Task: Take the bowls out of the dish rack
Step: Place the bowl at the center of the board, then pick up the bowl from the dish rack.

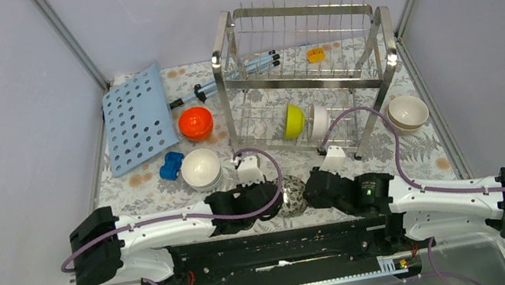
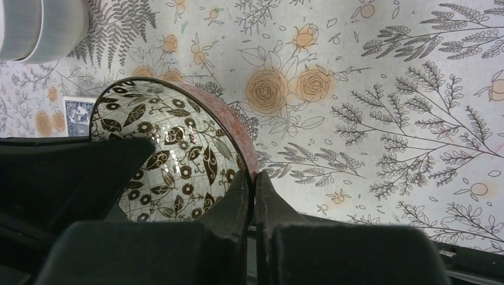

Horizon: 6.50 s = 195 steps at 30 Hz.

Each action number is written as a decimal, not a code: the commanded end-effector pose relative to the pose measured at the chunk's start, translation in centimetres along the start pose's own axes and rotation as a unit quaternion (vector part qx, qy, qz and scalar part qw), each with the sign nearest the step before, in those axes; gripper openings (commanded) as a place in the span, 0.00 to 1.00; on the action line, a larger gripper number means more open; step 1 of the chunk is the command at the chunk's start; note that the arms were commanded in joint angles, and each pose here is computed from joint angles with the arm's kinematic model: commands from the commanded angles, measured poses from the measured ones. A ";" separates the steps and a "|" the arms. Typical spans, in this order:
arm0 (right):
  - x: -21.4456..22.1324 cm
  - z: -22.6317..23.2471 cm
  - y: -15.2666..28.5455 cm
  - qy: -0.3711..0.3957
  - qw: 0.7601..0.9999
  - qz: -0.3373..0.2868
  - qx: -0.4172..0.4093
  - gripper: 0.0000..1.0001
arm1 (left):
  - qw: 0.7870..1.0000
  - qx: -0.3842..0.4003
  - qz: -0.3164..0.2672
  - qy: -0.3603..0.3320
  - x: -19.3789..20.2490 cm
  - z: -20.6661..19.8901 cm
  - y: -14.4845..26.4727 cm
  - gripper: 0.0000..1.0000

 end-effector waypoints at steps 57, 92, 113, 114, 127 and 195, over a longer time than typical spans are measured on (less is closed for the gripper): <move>0.7 -3.6 3.8 0.039 0.991 -0.041 -0.122 0.93 | 0.995 -0.068 0.022 0.072 -3.1 8.9 -0.4 0.08; -3.8 -5.5 8.5 0.048 0.981 -0.165 -0.091 0.93 | 0.857 0.427 -0.245 -0.153 -12.4 -4.4 4.2 0.99; -2.2 -5.7 6.9 0.038 0.975 -0.174 -0.135 0.91 | 0.901 0.370 -0.195 -0.115 -13.0 -5.1 -8.3 0.99; -2.2 -5.6 6.8 0.041 0.975 -0.174 -0.131 0.91 | 0.901 0.370 -0.195 -0.115 -13.0 -5.2 -8.6 0.99; -1.8 -6.3 6.9 0.034 0.971 -0.187 -0.142 0.91 | 0.878 0.377 -0.270 -0.119 -12.9 -5.4 -12.7 0.87; -1.4 -7.1 7.0 0.016 0.969 -0.199 -0.143 0.91 | 0.808 0.538 -0.228 -0.075 -14.0 -6.7 -14.2 0.00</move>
Point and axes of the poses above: each gripper's point midway between its finger pads, its own y axis back along the fingers, its own z axis along the line the jaws close on, x = y × z, the point moved 10 cm from there along y, back along the fingers, and after that the axes turned 12 degrees about y, right-handed, at the moved point
